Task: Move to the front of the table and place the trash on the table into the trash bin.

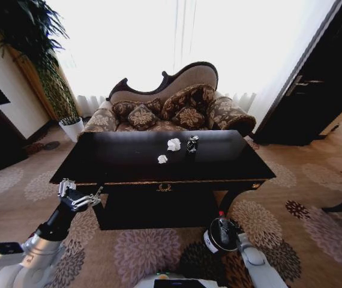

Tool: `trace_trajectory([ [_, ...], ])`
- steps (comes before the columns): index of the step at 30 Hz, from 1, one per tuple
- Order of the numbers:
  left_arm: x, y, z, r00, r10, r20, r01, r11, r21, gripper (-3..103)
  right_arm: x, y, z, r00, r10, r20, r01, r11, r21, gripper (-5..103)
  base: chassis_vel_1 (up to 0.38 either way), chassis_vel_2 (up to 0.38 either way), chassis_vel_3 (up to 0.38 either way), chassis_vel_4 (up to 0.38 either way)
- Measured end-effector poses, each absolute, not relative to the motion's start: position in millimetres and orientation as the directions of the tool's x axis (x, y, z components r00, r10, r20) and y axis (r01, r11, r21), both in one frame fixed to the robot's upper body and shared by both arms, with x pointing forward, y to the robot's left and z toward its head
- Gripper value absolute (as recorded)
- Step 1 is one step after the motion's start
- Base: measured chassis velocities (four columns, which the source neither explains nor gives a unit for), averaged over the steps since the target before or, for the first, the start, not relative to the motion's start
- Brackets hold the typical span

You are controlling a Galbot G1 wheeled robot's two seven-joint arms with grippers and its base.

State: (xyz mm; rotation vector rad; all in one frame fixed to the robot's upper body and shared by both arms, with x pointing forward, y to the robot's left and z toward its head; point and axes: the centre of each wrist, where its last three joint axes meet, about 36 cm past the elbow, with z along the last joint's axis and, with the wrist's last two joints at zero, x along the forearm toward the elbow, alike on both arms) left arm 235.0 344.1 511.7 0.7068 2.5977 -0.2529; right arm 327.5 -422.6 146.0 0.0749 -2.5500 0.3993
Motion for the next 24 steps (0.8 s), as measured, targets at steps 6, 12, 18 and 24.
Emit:
trace_trajectory([
  [6,235,345,513,-0.774,0.444,-0.451,0.520,0.853,-0.054,100,324,-415,145,-0.845,0.016,0.534,-0.132,0.962,-0.238,99,0.000,0.000,0.000,0.000],
  [12,236,345,513,-0.772,0.442,-0.456,0.521,0.852,-0.056,100,314,-405,146,-0.845,-0.034,0.533,-0.170,0.963,-0.209,100,0.000,0.000,0.000,0.000],
  [18,236,341,514,-0.766,0.433,-0.476,0.523,0.849,-0.069,100,302,-375,157,-0.861,-0.146,0.487,-0.255,0.953,-0.165,100,0.000,0.000,0.000,0.000],
  [24,237,341,513,-0.766,0.426,-0.482,0.520,0.851,-0.073,100,287,-340,186,-0.851,-0.357,0.386,-0.429,0.896,-0.118,100,0.000,0.000,0.000,0.000],
])
